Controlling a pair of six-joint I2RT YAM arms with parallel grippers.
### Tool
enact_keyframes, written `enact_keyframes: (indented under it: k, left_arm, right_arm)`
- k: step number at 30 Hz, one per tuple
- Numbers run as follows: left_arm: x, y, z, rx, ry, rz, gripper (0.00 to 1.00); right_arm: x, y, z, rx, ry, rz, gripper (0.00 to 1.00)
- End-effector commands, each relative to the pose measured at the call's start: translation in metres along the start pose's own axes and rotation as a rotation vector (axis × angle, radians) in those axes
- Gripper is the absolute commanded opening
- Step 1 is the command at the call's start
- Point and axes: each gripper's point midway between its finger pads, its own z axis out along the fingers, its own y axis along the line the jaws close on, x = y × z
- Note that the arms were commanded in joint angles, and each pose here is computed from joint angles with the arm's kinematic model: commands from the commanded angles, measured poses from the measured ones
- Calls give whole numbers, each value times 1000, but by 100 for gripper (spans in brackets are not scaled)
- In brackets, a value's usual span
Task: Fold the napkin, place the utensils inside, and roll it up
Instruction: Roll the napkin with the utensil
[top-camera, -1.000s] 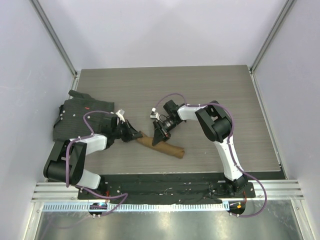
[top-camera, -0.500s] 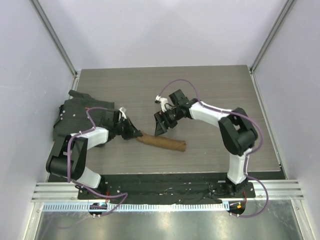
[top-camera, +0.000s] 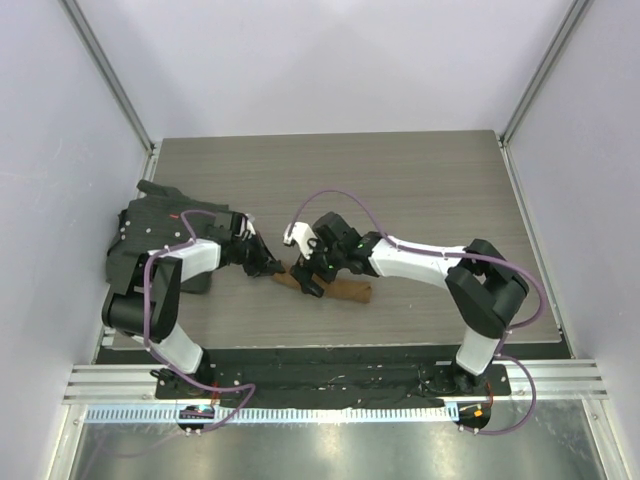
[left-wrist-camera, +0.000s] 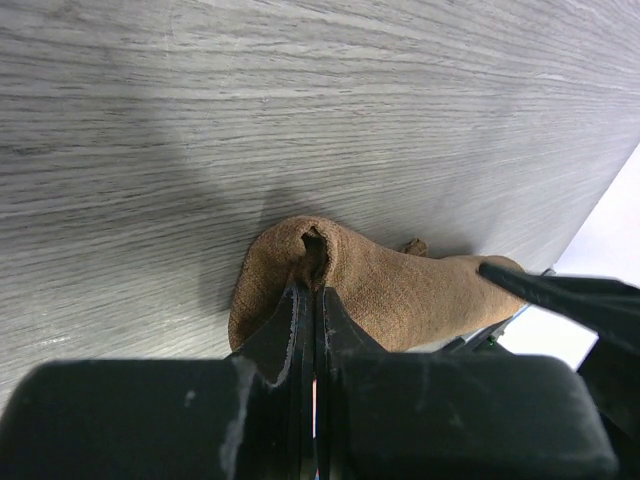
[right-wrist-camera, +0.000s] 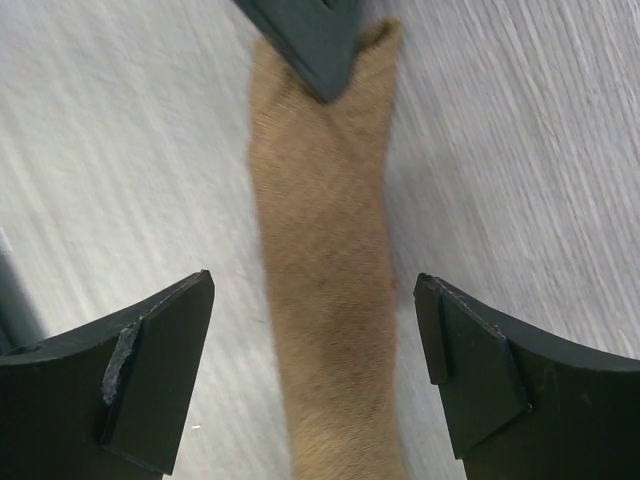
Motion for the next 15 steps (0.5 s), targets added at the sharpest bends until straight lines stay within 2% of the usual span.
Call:
enact_keyframes:
  k: [1, 4, 8, 11, 12, 15]
  left_arm:
    - [3, 7, 1, -26, 34, -11, 0]
    - [1, 7, 1, -24, 34, -15, 0]
    - [-2, 3, 0, -15, 30, -12, 0]
    - [-3, 0, -1, -3, 28, -3, 1]
    - [-3, 0, -1, 0, 25, 1, 2]
    - [-9, -5, -6, 11, -8, 18, 18]
  right_arm:
    - [-4, -18, 7, 60, 2, -79, 90]
    - [6, -15, 14, 28, 53, -74, 89]
    - [21, -14, 21, 6, 110, -55, 82]
    - [25, -11, 25, -16, 134, -21, 68]
    - [22, -11, 25, -26, 132, -10, 57]
    - [28, -2, 27, -116, 163, 42, 42]
